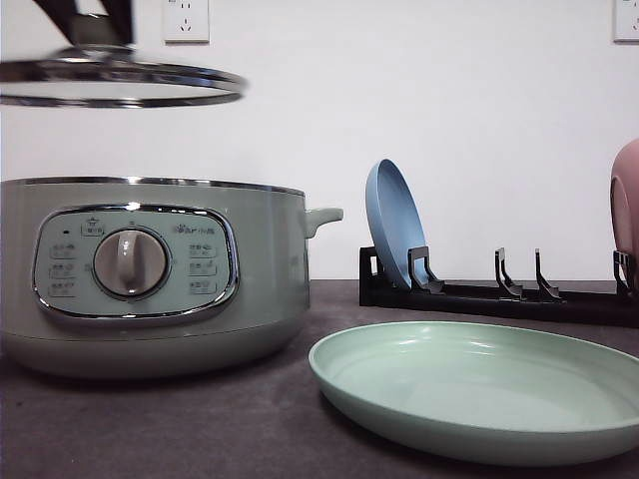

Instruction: Transfer potato from steamer to green plate

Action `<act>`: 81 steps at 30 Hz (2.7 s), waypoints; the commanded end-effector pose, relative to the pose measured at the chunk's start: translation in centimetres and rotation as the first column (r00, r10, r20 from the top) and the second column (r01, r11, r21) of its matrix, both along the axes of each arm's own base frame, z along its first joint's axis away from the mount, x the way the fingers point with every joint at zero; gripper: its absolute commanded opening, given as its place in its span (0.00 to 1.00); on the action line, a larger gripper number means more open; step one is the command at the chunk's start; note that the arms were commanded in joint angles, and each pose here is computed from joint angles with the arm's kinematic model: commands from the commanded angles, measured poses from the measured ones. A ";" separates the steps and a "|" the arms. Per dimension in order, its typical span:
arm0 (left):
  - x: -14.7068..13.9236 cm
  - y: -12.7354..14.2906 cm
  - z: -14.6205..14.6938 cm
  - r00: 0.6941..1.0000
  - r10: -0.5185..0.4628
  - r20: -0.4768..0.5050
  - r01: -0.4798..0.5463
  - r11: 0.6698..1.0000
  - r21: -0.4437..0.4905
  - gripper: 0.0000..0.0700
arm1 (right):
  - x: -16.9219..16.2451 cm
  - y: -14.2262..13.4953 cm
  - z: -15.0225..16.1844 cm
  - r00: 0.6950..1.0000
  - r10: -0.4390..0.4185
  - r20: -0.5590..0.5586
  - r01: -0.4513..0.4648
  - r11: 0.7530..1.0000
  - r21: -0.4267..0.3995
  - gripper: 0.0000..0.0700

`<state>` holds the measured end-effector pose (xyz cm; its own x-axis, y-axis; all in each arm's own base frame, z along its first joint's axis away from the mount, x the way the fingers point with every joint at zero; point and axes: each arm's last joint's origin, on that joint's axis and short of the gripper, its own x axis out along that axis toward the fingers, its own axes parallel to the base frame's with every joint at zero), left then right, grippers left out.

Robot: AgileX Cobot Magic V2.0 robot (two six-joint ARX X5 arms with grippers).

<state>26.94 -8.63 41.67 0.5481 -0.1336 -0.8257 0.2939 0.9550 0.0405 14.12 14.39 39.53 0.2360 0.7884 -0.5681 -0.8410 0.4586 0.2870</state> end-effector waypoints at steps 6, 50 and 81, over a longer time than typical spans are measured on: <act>-1.5 3.3 2.5 0.989 0.116 0.094 -0.118 0.993 0.006 0.00 | 0.1 0.3 0.3 1.000 -0.004 -0.008 0.004 1.000 0.011 0.51; -2.5 10.1 3.3 0.928 0.356 0.109 -0.359 0.933 0.016 0.00 | 16.9 15.5 -4.1 0.942 -0.214 -0.257 0.191 0.975 -0.112 0.80; -2.5 10.2 3.2 0.928 0.358 0.105 -0.362 0.932 0.016 0.00 | 19.8 22.5 -16.4 0.900 -0.368 -0.234 0.260 0.884 -0.390 0.84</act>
<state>24.86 1.49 43.43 0.5695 0.1080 -0.8148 -0.0667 0.9941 0.0852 33.75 36.12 24.06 0.2204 0.4530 -0.8638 -0.5422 0.7931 0.2775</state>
